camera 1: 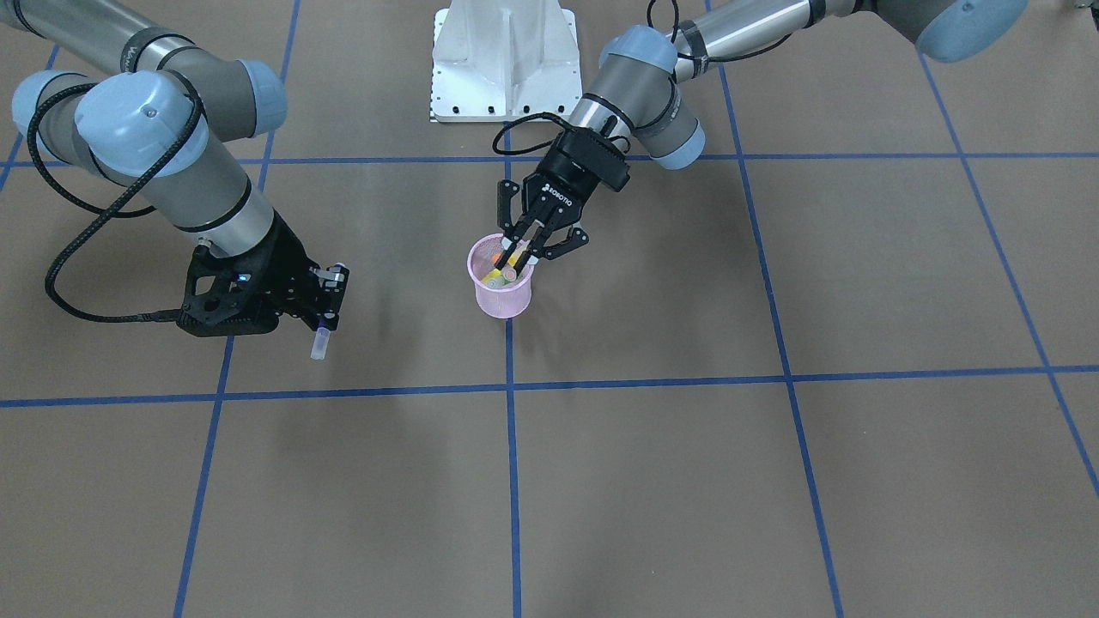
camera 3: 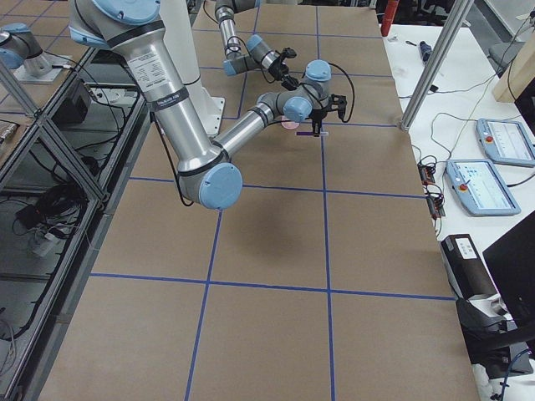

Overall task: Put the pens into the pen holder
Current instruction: 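Lower the orange marker into the cup while the right grasps the purple marker, then withdraw the left gripper while the right carries the purple marker toward the cup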

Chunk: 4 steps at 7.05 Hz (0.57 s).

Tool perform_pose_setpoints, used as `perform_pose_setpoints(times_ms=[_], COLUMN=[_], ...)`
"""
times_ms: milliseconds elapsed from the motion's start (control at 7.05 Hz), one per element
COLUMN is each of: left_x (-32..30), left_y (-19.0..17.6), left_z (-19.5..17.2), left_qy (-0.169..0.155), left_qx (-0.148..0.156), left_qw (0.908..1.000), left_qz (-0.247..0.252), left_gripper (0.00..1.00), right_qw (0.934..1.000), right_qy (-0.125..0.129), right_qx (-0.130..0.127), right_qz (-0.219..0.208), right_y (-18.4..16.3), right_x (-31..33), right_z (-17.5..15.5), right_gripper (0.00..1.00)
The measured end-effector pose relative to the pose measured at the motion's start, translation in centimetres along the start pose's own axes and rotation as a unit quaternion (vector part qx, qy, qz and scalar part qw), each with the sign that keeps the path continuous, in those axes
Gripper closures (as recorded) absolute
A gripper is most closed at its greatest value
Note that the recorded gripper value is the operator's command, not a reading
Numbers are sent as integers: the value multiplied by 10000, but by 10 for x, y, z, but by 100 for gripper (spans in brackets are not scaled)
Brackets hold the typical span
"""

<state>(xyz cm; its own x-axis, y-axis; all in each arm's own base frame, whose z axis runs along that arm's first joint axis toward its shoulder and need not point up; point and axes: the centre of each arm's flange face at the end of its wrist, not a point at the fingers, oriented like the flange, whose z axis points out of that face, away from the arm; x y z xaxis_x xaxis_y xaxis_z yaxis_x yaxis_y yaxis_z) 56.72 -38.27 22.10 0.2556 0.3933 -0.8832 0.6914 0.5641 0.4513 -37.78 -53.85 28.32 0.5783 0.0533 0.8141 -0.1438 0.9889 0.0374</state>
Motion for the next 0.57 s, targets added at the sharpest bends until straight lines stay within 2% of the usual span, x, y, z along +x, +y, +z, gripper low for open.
perform_pose_setpoints(times_ms=[284,425,567], left_x=[6,13,20], left_y=[-3,-11,-24], left_z=[-2,-6,-12], left_qy=[56,137,209], left_qx=[14,55,103], left_qw=[10000,9999,9996], left_qz=[-30,-86,-130], left_gripper=[1,1,1], right_qw=[9992,9973,9928], right_qy=[-103,-263,-525], right_qx=[341,614,949], right_qz=[-166,-314,-503], right_y=[1,1,0], right_x=[-11,-19,-27], right_z=[-20,-31,-41], right_gripper=[100,100,100])
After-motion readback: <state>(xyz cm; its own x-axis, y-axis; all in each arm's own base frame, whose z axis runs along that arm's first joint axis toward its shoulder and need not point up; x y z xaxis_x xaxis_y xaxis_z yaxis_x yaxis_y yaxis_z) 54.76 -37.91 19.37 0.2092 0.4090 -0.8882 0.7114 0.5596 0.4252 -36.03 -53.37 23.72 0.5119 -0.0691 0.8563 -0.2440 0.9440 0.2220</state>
